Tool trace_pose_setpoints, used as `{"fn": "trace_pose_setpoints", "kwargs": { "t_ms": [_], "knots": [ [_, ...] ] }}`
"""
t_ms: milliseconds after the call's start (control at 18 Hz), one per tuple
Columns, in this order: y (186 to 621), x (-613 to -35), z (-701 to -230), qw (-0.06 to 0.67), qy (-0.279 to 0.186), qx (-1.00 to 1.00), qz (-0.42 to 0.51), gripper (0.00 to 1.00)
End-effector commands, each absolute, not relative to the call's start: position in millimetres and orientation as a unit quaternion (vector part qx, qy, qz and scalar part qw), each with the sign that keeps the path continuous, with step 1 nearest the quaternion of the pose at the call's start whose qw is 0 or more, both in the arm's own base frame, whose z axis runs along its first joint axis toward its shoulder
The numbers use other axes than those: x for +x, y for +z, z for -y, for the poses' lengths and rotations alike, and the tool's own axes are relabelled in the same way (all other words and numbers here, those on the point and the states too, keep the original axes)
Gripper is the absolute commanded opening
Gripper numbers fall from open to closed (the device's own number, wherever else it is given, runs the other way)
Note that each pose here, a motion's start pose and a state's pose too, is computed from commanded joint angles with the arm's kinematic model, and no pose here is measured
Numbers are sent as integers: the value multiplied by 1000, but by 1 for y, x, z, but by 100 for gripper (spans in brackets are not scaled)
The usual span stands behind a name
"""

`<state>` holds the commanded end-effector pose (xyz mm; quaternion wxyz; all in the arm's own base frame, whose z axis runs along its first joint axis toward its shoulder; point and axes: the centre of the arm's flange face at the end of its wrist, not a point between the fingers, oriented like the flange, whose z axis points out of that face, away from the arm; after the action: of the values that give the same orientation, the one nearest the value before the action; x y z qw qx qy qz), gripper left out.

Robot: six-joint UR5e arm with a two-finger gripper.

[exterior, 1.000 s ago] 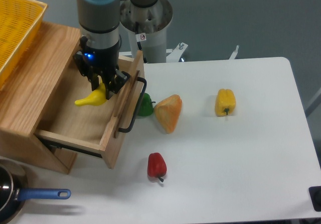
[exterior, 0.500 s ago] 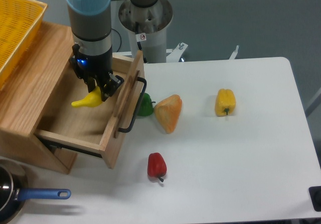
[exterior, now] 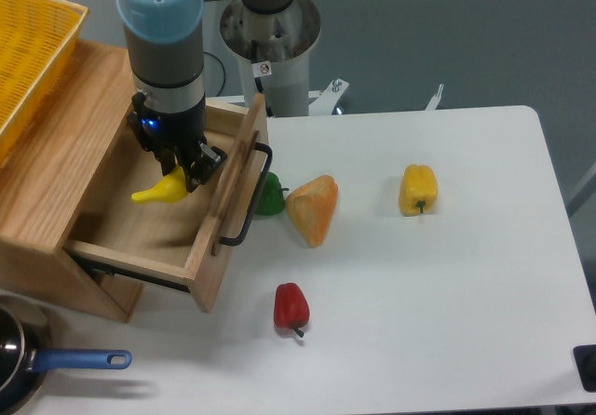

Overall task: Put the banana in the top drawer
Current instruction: 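Lower the banana down into the drawer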

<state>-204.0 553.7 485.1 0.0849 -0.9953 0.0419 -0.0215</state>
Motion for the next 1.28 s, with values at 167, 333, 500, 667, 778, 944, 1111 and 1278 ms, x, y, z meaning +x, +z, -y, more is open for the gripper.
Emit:
{"fn": "trace_pose_setpoints", "kwargs": {
  "t_ms": [167,333,500,667,778,944,1111,1278],
  "knots": [
    [481,-203,-556,83,-23,-995,-43,40],
    [478,-200,-558,79,-25,-996,-41,40],
    [474,-200,-557,68,-16,-997,-40,40],
    [469,-194,-558,61,-17,-997,-43,40],
    [467,-194,-557,60,-18,-997,-43,41],
    [468,-192,-557,61,-18,-997,-43,41],
    [467,-192,-557,61,-20,-997,-43,41],
    [466,-193,-558,60,-20,-997,-43,41]
  ]
}}
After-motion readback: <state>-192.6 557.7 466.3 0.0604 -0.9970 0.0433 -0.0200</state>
